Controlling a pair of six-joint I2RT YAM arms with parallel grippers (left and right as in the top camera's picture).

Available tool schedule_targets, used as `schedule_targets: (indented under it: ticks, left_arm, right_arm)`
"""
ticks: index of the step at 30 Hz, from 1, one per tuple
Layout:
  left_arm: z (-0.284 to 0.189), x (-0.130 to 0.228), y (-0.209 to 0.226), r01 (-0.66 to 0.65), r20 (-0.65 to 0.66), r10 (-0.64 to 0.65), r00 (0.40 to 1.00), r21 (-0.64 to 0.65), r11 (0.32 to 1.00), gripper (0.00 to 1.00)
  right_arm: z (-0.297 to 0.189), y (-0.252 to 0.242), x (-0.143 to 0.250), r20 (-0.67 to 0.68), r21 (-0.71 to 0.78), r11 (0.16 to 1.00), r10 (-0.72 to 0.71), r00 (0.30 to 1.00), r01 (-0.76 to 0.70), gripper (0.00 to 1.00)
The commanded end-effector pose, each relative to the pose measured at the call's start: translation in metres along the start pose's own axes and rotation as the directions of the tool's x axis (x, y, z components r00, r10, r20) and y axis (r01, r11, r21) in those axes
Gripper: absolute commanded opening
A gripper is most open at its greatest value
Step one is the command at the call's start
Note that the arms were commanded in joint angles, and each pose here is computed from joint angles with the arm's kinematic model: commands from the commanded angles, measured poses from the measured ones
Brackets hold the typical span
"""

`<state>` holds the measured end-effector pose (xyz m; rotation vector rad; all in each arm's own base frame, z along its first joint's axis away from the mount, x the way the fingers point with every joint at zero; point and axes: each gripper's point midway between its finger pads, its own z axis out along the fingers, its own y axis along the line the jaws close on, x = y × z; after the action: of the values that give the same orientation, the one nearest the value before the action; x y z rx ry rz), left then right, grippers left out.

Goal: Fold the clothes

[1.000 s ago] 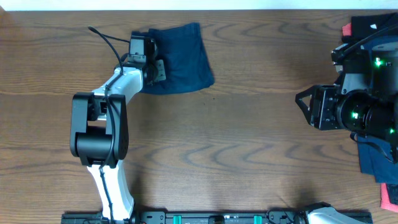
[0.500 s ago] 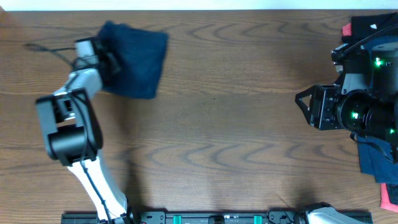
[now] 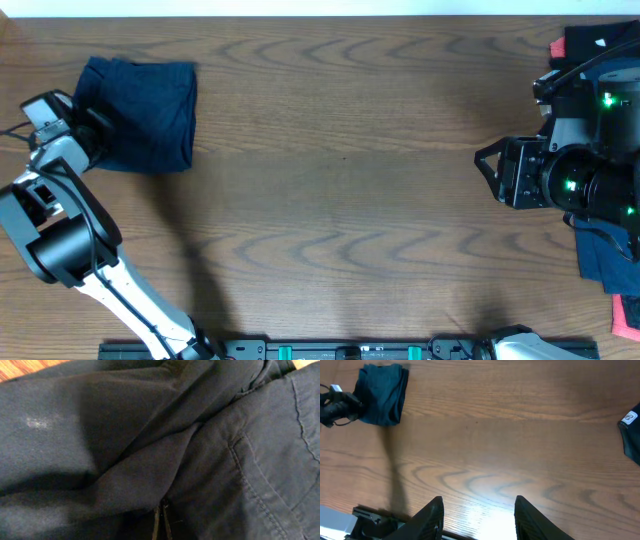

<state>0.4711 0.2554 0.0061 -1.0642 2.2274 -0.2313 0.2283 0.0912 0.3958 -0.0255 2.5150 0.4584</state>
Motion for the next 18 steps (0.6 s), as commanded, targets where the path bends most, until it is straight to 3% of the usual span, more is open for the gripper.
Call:
schedule_targets:
  ticks: [1, 5, 11, 14, 18]
  left_arm:
    - [0.0, 0.017, 0.0, 0.0, -0.069, 0.002, 0.998, 0.031, 1.0, 0.06]
    - [-0.044, -0.01, -0.025, -0.01, -0.007, 0.011, 1.0, 0.058, 0.998, 0.06]
    - [-0.123, -0.036, -0.056, 0.073, 0.065, -0.079, 0.995, 0.095, 0.993, 0.06]
    - [-0.154, -0.037, -0.061, 0.095, 0.073, -0.102, 0.992, 0.09, 0.991, 0.06]
    - [-0.169, -0.02, -0.034, 0.264, 0.028, -0.263, 0.964, -0.025, 0.964, 0.06]
  right_arm:
    - [-0.003, 0.001, 0.001, 0.006, 0.0, 1.0, -0.024, 1.0, 0.024, 0.44]
    - [-0.003, 0.001, 0.001, 0.006, 0.0, 1.0, -0.024, 1.0, 0.024, 0.45]
    - [-0.003, 0.0, 0.001, 0.006, 0.001, 1.0, -0.031, 0.999, 0.031, 0.45]
    - [-0.003, 0.0, 0.001, 0.006, 0.001, 0.999, -0.052, 0.999, 0.052, 0.45]
    - [-0.003, 0.001, 0.002, 0.006, 0.001, 0.998, -0.064, 0.998, 0.064, 0.45]
